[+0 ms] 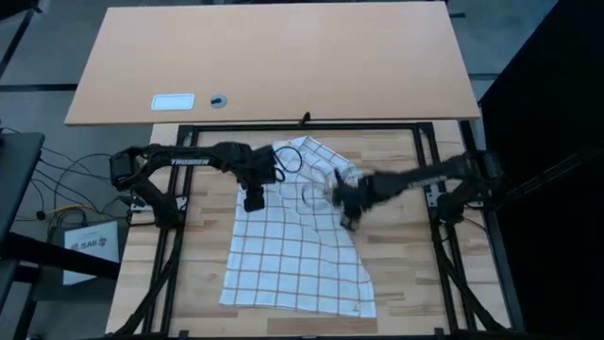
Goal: Roll towel
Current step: Roll the white checkered towel
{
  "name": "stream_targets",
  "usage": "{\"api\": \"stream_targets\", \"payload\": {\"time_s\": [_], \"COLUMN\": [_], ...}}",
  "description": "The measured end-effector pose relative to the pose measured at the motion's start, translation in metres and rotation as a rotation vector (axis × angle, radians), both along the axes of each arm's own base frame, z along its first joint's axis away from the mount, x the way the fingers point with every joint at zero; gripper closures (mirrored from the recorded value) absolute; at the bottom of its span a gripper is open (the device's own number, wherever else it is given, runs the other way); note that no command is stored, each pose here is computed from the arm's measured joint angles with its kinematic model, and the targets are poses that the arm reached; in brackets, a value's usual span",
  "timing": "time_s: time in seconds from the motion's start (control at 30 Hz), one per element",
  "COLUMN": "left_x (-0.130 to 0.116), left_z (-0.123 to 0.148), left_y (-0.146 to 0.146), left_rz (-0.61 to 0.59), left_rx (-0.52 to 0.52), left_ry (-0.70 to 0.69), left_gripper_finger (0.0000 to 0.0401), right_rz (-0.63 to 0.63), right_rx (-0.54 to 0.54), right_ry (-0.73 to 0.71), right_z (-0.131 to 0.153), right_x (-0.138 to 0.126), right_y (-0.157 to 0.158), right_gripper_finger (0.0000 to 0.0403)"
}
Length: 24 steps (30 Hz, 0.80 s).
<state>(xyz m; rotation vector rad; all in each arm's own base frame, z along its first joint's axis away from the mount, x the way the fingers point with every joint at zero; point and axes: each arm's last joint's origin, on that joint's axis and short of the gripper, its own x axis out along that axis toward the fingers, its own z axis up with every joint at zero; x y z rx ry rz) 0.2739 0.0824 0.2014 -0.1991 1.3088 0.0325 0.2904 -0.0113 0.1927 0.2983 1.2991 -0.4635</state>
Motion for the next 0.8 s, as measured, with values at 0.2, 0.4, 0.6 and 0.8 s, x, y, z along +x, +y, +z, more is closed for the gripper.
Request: {"api": "stream_targets", "payload": {"time_s": [0.2,0.4,0.6,0.8], "left_x": [0.006,0.009,0.014,0.015], "left_z": [-0.017,-0.026,-0.025,-0.025], "left_y": [-0.045,-0.07,-0.076,-0.076], "left_rz": [0.008,0.052,0.093,0.12], "left_rx": [-0.04,-0.038,-0.048,-0.055], "left_ry": [-0.027,-0.055,-0.094,-0.101], "left_gripper_finger": [0.0384,0.0384,0.0384,0.0384], "right_rz": [-0.032,-0.086,-0.106,-0.059], "right_rx": [0.02,0.014,0.092,0.207], "right_ry": [-0.022,-0.027,-0.057,-0.025], "right_z": [-0.014,-0.016,-0.031,-0.058], "right_x": [-0.009,-0.029,-0.036,-0.033], "right_y": [-0.083,-0.13,-0.158,-0.164], "right_gripper_finger": [0.0263,0.0264,0.0264,0.0256]}}
